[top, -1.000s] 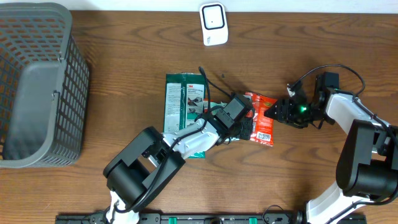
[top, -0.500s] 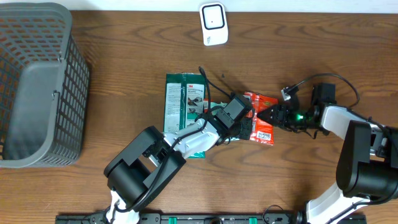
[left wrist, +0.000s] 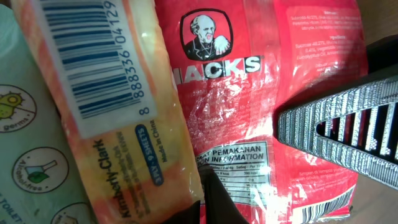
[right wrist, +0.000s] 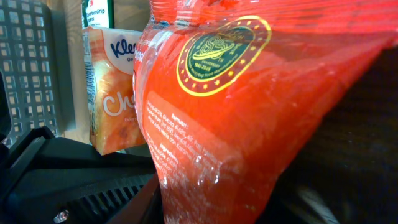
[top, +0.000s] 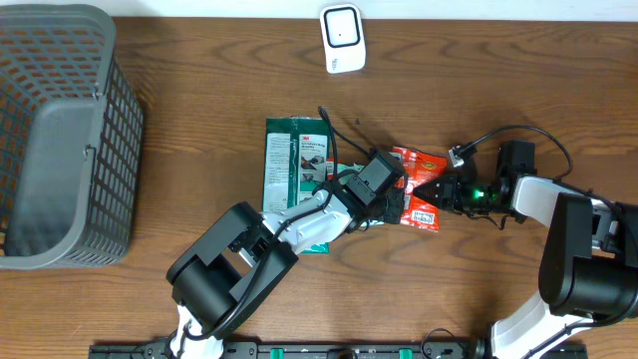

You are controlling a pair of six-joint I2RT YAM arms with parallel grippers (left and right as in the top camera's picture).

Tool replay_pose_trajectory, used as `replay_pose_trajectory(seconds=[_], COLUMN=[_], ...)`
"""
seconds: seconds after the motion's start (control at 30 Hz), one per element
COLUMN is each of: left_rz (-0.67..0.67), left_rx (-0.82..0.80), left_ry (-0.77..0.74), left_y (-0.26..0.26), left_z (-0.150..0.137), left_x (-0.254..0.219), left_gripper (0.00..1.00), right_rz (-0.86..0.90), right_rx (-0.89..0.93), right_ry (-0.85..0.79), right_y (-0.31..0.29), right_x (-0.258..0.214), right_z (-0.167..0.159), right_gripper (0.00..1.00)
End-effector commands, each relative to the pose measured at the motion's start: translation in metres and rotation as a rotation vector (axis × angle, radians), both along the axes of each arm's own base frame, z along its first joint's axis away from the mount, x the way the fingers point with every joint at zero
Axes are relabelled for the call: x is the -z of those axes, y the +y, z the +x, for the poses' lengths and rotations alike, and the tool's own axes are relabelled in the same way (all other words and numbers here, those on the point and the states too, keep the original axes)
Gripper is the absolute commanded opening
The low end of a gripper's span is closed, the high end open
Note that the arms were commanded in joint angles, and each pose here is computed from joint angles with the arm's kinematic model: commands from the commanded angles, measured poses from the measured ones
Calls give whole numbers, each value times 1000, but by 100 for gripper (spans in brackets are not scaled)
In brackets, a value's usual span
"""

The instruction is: Scan the item barcode

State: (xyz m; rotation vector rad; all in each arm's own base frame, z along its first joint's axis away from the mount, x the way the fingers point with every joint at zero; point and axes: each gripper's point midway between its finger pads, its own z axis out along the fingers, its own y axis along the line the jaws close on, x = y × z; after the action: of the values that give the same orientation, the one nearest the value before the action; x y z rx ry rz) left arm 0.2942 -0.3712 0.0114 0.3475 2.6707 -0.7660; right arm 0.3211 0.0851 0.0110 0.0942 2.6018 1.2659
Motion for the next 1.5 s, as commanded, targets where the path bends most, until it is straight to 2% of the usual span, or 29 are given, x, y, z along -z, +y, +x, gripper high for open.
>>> replay_pose_trajectory(seconds=[0.0, 0.2, 0.23, 0.27, 0.3, 0.43, 0.53, 0.9, 1.2, 1.27, 1.37, 1.47], left_rz=[51, 50, 50, 50, 50, 50, 50, 50, 50, 50, 51, 51], left_rx=[-1, -1, -1, -1, -1, -1, -1, -1, -1, -1, -1, 0], left_ry=[9, 8, 8, 8, 8, 7, 8, 7, 8, 8, 8, 8], left_y=[7, 7, 7, 7, 7, 7, 7, 7, 7, 7, 7, 7], left_z=[-2, -2, -2, -2, -2, -2, -2, -2, -2, -2, -2, -2], left_x=[19, 18, 18, 18, 18, 18, 18, 18, 18, 18, 18, 18], left_gripper=[8, 7, 7, 7, 7, 7, 7, 7, 7, 7, 7, 8], right_rz=[23, 27, 26, 22, 19, 19, 16, -33, -39, -13, 8, 13], right_rx=[-12, -12, -10, -2, 9, 80, 80, 20, -52, -65, -69, -52], right_ry=[14, 34, 33, 23, 1, -49, -66, -137, -168, -192, -179, -157], right_y=[4, 5, 4, 1, -3, -17, -17, -9, 10, 14, 16, 11], right_x=[3, 3, 3, 3, 2, -2, -3, 0, -1, -6, -7, -7], right_z=[-6, -9, -9, -6, -1, 19, 22, 26, 23, 24, 21, 19], right_gripper=[33, 34, 39, 50, 53, 57, 62, 64, 65, 59, 40, 38])
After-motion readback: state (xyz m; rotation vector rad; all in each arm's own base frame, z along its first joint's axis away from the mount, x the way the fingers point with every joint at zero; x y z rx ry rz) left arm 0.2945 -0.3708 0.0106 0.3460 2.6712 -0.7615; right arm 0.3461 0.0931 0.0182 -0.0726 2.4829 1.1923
